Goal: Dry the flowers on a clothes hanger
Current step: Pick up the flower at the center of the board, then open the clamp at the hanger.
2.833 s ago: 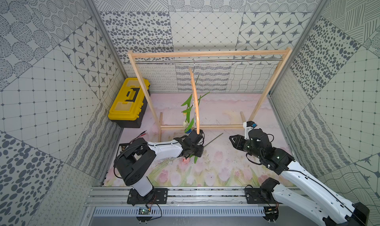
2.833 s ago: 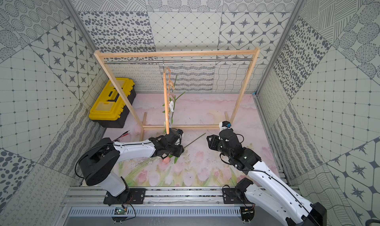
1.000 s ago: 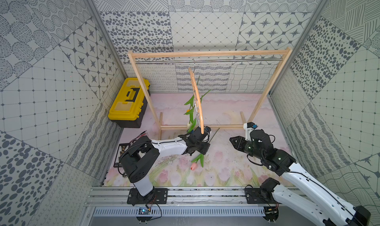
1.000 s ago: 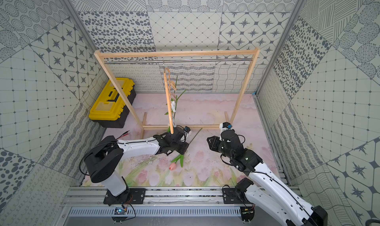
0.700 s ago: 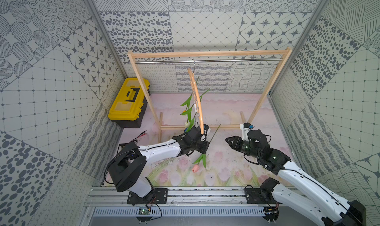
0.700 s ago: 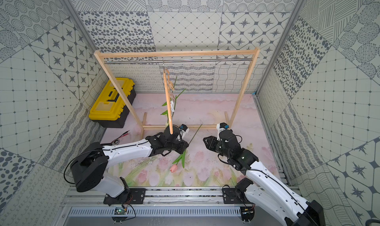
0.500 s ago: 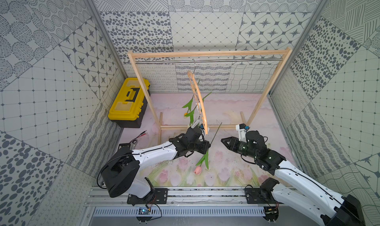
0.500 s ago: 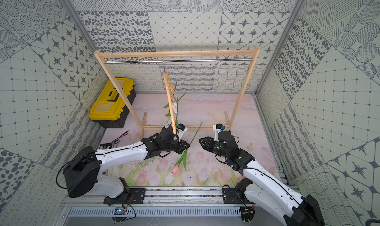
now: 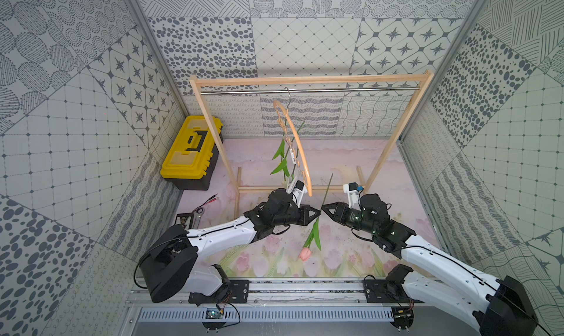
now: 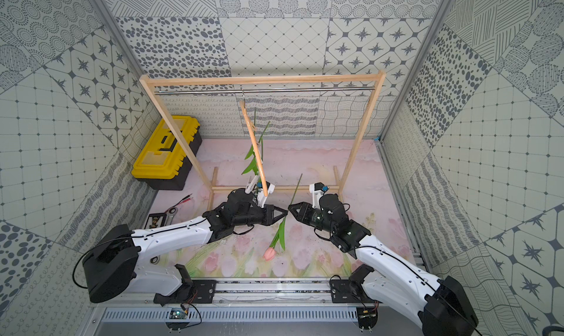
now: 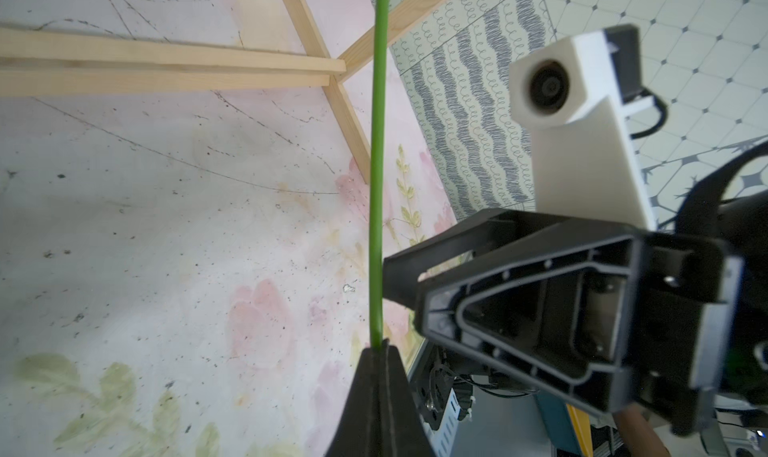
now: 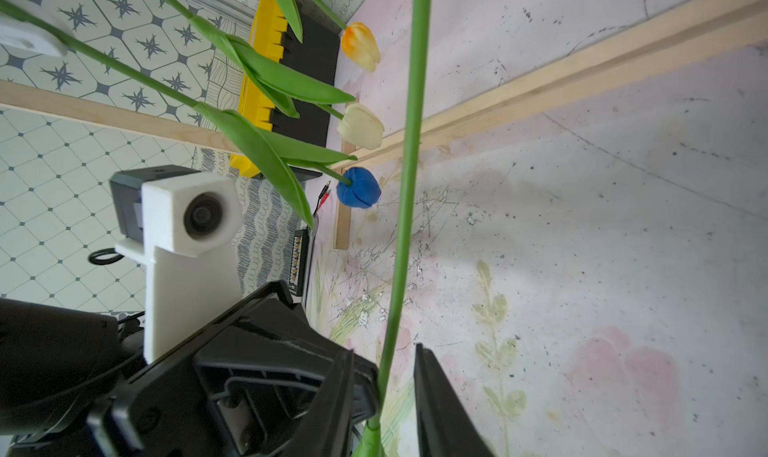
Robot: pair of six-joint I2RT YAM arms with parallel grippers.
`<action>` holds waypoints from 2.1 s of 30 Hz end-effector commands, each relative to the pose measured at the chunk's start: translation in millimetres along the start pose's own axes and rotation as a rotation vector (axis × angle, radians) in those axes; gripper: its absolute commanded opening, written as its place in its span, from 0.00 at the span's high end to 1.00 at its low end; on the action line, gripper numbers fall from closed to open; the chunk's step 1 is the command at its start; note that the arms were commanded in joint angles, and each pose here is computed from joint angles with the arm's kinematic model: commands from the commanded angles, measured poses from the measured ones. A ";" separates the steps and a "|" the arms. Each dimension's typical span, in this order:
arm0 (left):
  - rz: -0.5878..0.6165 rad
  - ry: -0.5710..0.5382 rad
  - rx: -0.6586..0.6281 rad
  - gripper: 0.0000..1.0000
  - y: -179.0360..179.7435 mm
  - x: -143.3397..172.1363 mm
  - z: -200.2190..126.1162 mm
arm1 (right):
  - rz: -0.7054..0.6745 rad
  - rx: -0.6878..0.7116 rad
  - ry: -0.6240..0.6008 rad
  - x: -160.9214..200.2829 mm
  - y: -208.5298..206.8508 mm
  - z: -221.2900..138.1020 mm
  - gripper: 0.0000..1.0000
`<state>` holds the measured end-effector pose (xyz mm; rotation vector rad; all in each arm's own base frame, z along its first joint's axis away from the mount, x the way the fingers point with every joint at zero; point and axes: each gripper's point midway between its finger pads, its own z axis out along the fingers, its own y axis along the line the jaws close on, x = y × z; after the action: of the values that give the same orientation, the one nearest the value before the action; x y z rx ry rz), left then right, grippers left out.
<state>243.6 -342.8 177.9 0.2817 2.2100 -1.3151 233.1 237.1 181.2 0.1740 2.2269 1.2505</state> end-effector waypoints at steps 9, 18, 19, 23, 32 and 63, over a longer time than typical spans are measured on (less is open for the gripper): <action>-0.025 -0.075 0.180 1.00 -43.0 -20.8 -10.1 | -0.014 -0.099 -0.024 -7.4 23.9 1.4 0.84; -0.009 -0.073 0.187 1.00 -44.7 -20.4 -11.2 | -0.013 -0.130 -0.020 -7.4 28.8 4.4 0.99; -0.006 -0.072 0.187 1.00 -45.0 -20.0 -11.4 | -0.014 -0.134 -0.023 -8.5 30.0 4.5 1.00; 0.016 -0.068 0.146 0.72 -39.4 -18.3 -14.2 | -0.042 -0.124 -0.037 -11.5 31.4 0.7 1.00; 0.268 -0.088 -0.130 0.41 -12.0 -19.3 -61.1 | -0.143 -0.033 -0.109 -42.0 27.9 -29.4 1.00; 0.613 -0.291 -0.152 0.25 -86.1 -153.8 -52.5 | -0.312 -0.041 -0.112 -53.5 58.6 -48.7 1.00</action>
<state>303.3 -318.7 330.3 0.5650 1.8430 -0.8264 242.0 212.4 249.4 -0.0859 2.1060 1.0674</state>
